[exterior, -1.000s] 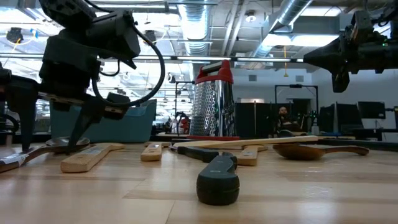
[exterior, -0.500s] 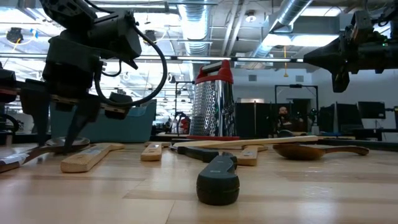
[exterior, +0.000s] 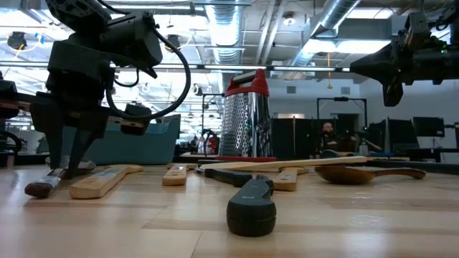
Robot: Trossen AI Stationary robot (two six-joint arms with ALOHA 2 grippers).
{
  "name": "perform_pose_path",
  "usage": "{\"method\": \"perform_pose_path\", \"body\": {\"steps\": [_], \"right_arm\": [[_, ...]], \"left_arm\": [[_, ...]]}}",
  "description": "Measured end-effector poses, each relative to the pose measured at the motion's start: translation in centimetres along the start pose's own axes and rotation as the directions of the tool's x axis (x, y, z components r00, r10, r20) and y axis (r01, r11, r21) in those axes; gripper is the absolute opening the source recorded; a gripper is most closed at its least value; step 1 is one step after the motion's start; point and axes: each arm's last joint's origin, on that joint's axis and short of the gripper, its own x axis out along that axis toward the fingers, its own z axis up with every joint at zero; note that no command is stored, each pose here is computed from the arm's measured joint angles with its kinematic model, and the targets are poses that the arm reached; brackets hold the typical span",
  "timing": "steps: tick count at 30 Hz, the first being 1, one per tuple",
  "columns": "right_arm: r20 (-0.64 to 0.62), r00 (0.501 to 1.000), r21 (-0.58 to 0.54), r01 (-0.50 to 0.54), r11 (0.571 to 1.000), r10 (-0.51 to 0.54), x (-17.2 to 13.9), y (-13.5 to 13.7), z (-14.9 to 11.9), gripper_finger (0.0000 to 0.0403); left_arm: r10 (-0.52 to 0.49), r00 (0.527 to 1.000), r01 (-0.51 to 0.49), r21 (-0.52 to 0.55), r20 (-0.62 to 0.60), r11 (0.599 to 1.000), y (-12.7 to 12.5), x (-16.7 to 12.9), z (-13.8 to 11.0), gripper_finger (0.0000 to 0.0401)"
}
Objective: Pick & Place Kitchen Items
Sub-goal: Put the brown wooden serving spoon into the blue bin
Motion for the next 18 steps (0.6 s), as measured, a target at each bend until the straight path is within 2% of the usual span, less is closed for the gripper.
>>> {"method": "perform_pose_path", "body": {"steps": [5, 11, 18], "right_arm": [[0.000, 1.000, 0.000, 0.000, 1.000, 0.000, 0.0, 0.0, 0.0, 0.0044], [0.000, 1.000, 0.000, 0.000, 1.000, 0.000, 0.0, 0.0, 0.0, 0.0044], [0.000, 1.000, 0.000, 0.000, 1.000, 0.000, 0.0, 0.0, 0.0, 0.0044]], "left_arm": [[0.045, 0.999, -0.045, 0.003, -0.015, 0.999, -0.2, -0.8, 0.1, 0.0012], [0.186, 0.983, -0.185, -0.032, 0.001, 0.982, -0.4, -3.2, 0.7, 0.0011], [0.358, 0.931, -0.347, -0.137, 0.067, 0.928, -1.3, -6.9, 1.3, 0.0010]]}}
